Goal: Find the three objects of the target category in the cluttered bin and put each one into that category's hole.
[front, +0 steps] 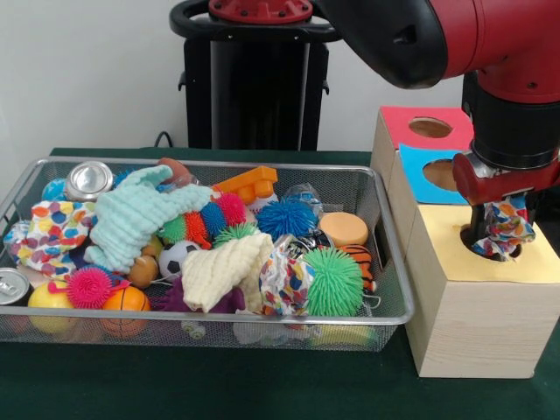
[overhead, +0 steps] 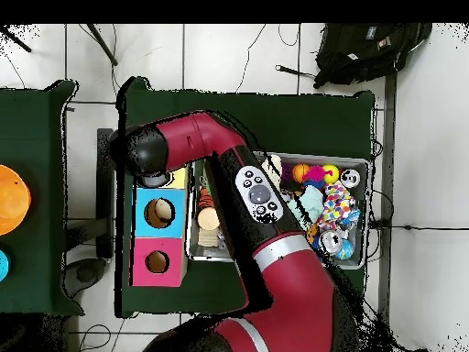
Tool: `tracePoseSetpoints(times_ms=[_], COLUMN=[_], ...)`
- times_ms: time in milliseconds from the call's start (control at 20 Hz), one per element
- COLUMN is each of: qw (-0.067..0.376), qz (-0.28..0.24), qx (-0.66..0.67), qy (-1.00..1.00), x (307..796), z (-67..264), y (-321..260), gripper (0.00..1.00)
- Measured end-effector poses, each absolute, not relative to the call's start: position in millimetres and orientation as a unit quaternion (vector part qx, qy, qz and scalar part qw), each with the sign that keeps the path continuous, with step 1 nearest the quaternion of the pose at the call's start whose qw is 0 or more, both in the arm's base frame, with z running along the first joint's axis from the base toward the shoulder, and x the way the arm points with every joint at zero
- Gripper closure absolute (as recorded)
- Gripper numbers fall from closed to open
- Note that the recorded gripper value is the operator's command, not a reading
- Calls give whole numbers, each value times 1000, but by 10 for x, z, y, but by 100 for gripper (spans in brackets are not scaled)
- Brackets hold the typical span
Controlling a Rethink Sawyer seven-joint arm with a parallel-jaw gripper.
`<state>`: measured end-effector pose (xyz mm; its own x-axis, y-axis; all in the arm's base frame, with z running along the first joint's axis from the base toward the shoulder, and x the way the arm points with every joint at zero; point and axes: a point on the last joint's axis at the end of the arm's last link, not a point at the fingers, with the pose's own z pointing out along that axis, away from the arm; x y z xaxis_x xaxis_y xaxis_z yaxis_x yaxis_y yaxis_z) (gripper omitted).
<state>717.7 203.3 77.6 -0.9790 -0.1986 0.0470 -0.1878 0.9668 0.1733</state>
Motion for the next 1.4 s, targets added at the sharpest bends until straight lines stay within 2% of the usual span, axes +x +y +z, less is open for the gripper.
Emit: tracePoseSetpoints(times_ms=[1350, 1400], qw=[27, 26], qz=[-85, -85], qx=[89, 88], qy=[-992, -992], x=[7242, 7252], z=[800, 802], y=[1924, 1903], gripper=[0, 100])
